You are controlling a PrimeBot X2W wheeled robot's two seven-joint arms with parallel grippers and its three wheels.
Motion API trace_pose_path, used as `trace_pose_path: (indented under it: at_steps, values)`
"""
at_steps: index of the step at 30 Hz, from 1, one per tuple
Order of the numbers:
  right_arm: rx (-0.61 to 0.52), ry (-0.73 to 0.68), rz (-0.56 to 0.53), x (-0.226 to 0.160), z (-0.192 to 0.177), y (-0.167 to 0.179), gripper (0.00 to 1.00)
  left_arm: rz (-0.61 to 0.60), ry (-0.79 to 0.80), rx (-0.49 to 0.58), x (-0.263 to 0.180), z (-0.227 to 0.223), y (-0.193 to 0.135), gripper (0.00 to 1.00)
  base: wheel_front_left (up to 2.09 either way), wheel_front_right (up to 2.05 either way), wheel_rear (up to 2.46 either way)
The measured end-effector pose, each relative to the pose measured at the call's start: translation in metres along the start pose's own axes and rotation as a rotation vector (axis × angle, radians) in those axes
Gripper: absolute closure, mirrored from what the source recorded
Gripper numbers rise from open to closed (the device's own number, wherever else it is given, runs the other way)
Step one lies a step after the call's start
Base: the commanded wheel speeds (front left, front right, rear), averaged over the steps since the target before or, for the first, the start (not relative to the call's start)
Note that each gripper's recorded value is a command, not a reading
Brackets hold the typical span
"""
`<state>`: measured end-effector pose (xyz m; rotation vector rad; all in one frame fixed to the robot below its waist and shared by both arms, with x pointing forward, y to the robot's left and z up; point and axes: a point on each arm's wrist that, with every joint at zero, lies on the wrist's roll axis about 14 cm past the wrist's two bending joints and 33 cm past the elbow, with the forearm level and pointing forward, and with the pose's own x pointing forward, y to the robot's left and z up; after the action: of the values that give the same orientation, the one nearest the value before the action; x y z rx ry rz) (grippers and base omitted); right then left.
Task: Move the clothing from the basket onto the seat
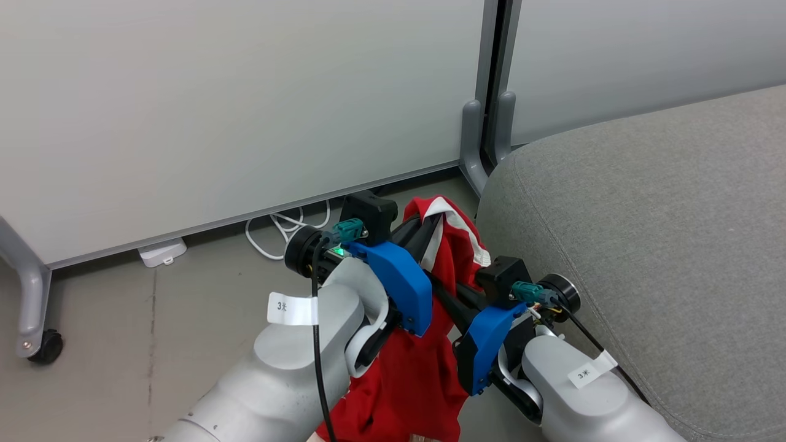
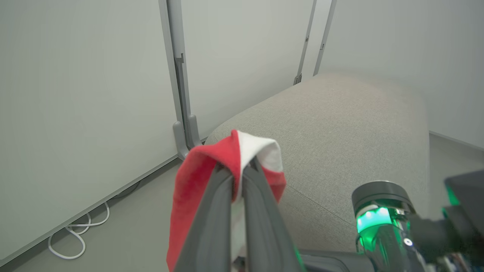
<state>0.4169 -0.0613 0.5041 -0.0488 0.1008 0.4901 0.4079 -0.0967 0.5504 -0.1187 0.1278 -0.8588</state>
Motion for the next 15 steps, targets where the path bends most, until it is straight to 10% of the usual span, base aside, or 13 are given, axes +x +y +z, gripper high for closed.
trace_pose_path:
  at_steps: [2,3,4,15]
  values:
    - [-0.005,0.0,0.0,0.0,0.0,0.0,1.0,0.0,0.002,-0.002,0.0,-0.001,0.001,0.98,0.0,0.0,0.0]
    - [-0.006,0.0,0.0,0.0,0.0,-0.001,1.0,0.001,0.003,0.0,0.0,-0.001,0.001,0.37,0.0,0.0,0.0]
    - [-0.009,-0.001,0.0,0.0,0.0,-0.001,1.0,0.002,-0.003,0.008,0.0,-0.001,0.003,0.0,0.0,0.0,0.0]
    - [-0.026,-0.058,-0.016,0.007,0.018,-0.008,1.0,0.041,-0.054,-0.013,-0.023,-0.015,0.026,0.0,0.0,0.0,0.0]
